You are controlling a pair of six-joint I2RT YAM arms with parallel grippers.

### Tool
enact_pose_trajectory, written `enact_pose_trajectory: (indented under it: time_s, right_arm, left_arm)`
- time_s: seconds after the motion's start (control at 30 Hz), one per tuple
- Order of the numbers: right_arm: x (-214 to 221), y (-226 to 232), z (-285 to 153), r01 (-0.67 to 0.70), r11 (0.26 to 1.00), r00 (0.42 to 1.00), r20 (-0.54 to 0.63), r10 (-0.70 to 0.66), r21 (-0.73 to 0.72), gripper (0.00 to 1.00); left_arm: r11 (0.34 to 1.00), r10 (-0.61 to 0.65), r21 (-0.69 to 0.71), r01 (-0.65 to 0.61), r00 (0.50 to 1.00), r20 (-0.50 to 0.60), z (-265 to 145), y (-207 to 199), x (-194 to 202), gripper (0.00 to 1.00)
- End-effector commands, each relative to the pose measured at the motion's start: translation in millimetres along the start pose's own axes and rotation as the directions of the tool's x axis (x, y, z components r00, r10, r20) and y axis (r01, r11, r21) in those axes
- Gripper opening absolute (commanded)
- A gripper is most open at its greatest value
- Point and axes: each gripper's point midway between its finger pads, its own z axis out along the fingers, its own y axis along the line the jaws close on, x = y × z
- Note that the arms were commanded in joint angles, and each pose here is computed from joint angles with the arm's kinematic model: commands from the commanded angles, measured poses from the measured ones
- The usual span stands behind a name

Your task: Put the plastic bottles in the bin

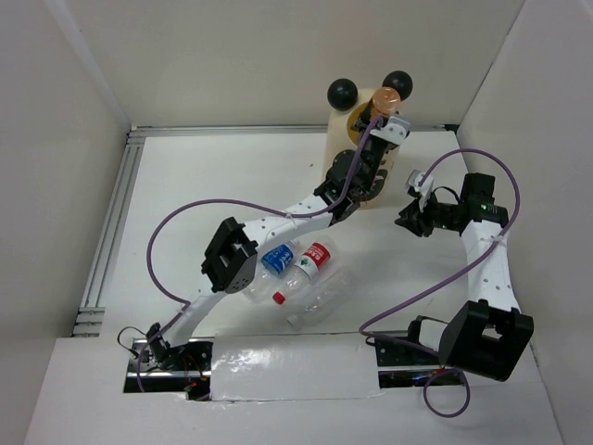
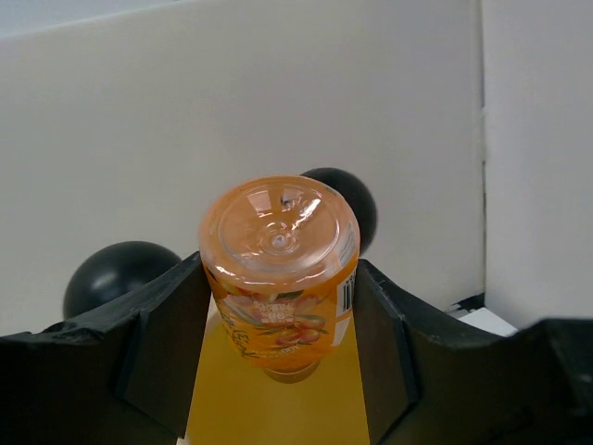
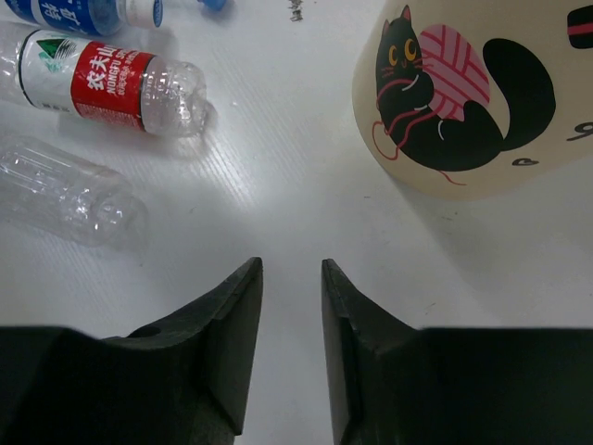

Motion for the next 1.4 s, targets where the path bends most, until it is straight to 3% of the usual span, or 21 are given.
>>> enact_pose_trajectory:
  time_s: [0.0, 0.07, 0.13, 0.4, 0.47, 0.5, 0.57, 0.6, 0.67, 0.7, 0.77, 0.83, 1.0, 1.03, 1.13, 1.17, 1.2, 1.27, 1.3, 1.33, 1.37]
  right_arm:
    - [-8.5, -2.8, -0.4, 0.044, 0.999, 0.999, 0.025, -0.044, 0.018, 0.39]
    - [-6.1, -2.0, -0.8, 0.036, 0.999, 0.999, 0.013, -0.036, 0.018, 0.53]
    - [-6.1, -1.9, -0.8, 0.036, 0.999, 0.999, 0.013, -0.036, 0.018, 0.59]
    - [-7.3, -0.8, -2.2, 0.058, 0.998, 0.998, 0.013, -0.058, 0.018, 0.80]
    - [-9.8, 3.5, -1.4, 0.083, 0.997, 0.996, 0.032, -0.083, -0.002, 0.81]
    - [-9.3, 8.6, -1.3, 0.132, 0.991, 0.991, 0.039, -0.131, -0.025, 0.81]
    - [-13.2, 20.6, 1.0, 0.194, 0.979, 0.978, 0.091, -0.187, -0.068, 0.84]
    - [-10.9, 29.5, 2.3, 0.261, 0.961, 0.962, 0.113, -0.250, -0.095, 0.86]
    - [-15.1, 42.2, 7.8, 0.328, 0.935, 0.938, 0.160, -0.307, -0.132, 0.87]
    - [-17.6, 50.7, 9.5, 0.353, 0.923, 0.928, 0.181, -0.324, -0.156, 0.87]
    - [-16.7, 63.2, 22.5, 0.404, 0.888, 0.909, 0.203, -0.364, -0.218, 0.87]
    - [-17.7, 72.0, 29.2, 0.418, 0.871, 0.904, 0.211, -0.371, -0.258, 0.87]
    - [-22.9, 127.4, 55.8, 0.519, 0.741, 0.855, 0.274, -0.441, -0.426, 0.87]
    - [-24.4, 136.9, 59.8, 0.532, 0.722, 0.847, 0.284, -0.450, -0.443, 0.87]
    - [-27.5, 186.2, 70.9, 0.586, 0.592, 0.808, 0.342, -0.480, -0.553, 0.85]
    - [-23.8, 198.1, 74.9, 0.581, 0.565, 0.809, 0.341, -0.479, -0.585, 0.85]
    - [-25.2, 214.7, 75.3, 0.606, 0.509, 0.787, 0.369, -0.494, -0.611, 0.84]
    - [-14.7, 227.9, 79.9, 0.573, 0.480, 0.806, 0.352, -0.476, -0.664, 0.83]
    - [-7.8, 239.1, 84.1, 0.561, 0.448, 0.808, 0.342, -0.480, -0.696, 0.82]
    - [-7.7, 239.2, 84.2, 0.561, 0.448, 0.808, 0.342, -0.480, -0.697, 0.82]
    - [-1.0, 242.3, 89.2, 0.538, 0.448, 0.820, 0.319, -0.476, -0.714, 0.80]
  left_arm:
    - [0.995, -0.038, -0.083, 0.045, 0.995, 0.090, 9.1, 38.2, -39.9, 0.10]
    - [0.995, -0.045, -0.088, 0.050, 0.997, 0.061, 8.6, 41.7, -27.8, 0.11]
    - [0.996, -0.040, -0.078, 0.042, 0.999, 0.024, 6.9, 41.6, -13.1, 0.16]
    - [0.995, -0.093, -0.040, 0.092, 0.996, -0.007, 6.0, 28.2, -10.9, 0.66]
    - [0.992, -0.117, -0.033, 0.118, 0.993, 0.032, 7.2, 29.1, -36.3, 0.72]
    - [0.992, -0.127, -0.010, 0.128, 0.991, 0.048, 6.3, 23.9, -48.5, 0.85]
    - [0.988, -0.156, -0.002, 0.157, 0.983, 0.091, 5.7, 28.7, -82.9, 0.88]
    - [0.986, -0.163, 0.006, 0.164, 0.980, 0.116, 1.7, 26.6, -103.9, 0.97]
    - [0.986, -0.169, 0.014, 0.168, 0.975, 0.143, -5.9, 28.3, -129.9, 1.00]
    - [0.981, -0.192, 0.005, 0.194, 0.965, 0.181, -13.8, 40.3, -163.8, 1.00]
    - [0.982, -0.186, -0.012, 0.190, 0.968, 0.166, -26.4, 50.2, -167.7, 1.00]
    - [0.961, -0.247, -0.085, 0.264, 0.953, 0.175, -39.6, 95.5, -203.0, 1.00]
    - [0.943, -0.306, -0.142, 0.301, 0.952, -0.012, -105.4, 147.2, -179.2, 1.00]
    - [0.954, -0.285, -0.129, 0.271, 0.952, -0.107, -123.1, 149.3, -160.9, 1.00]
    - [0.929, -0.366, -0.158, 0.334, 0.888, -0.279, -189.8, 180.0, -121.5, 1.00]
    - [0.914, -0.403, -0.216, 0.342, 0.822, -0.403, -219.9, 185.8, -84.2, 1.00]
    - [0.905, -0.423, -0.248, 0.345, 0.787, -0.449, -251.9, 200.1, -66.8, 1.00]
    - [0.895, -0.445, -0.277, 0.348, 0.716, -0.537, -291.2, 204.3, -38.4, 1.00]
    - [0.880, -0.475, -0.339, 0.333, 0.603, -0.640, -342.9, 204.3, 2.4, 1.00]
    - [0.870, -0.492, -0.343, 0.353, 0.609, -0.622, -343.4, 208.7, -5.1, 1.00]
    - [0.860, -0.510, -0.359, 0.363, 0.572, -0.642, -358.0, 207.7, 3.5, 1.00]
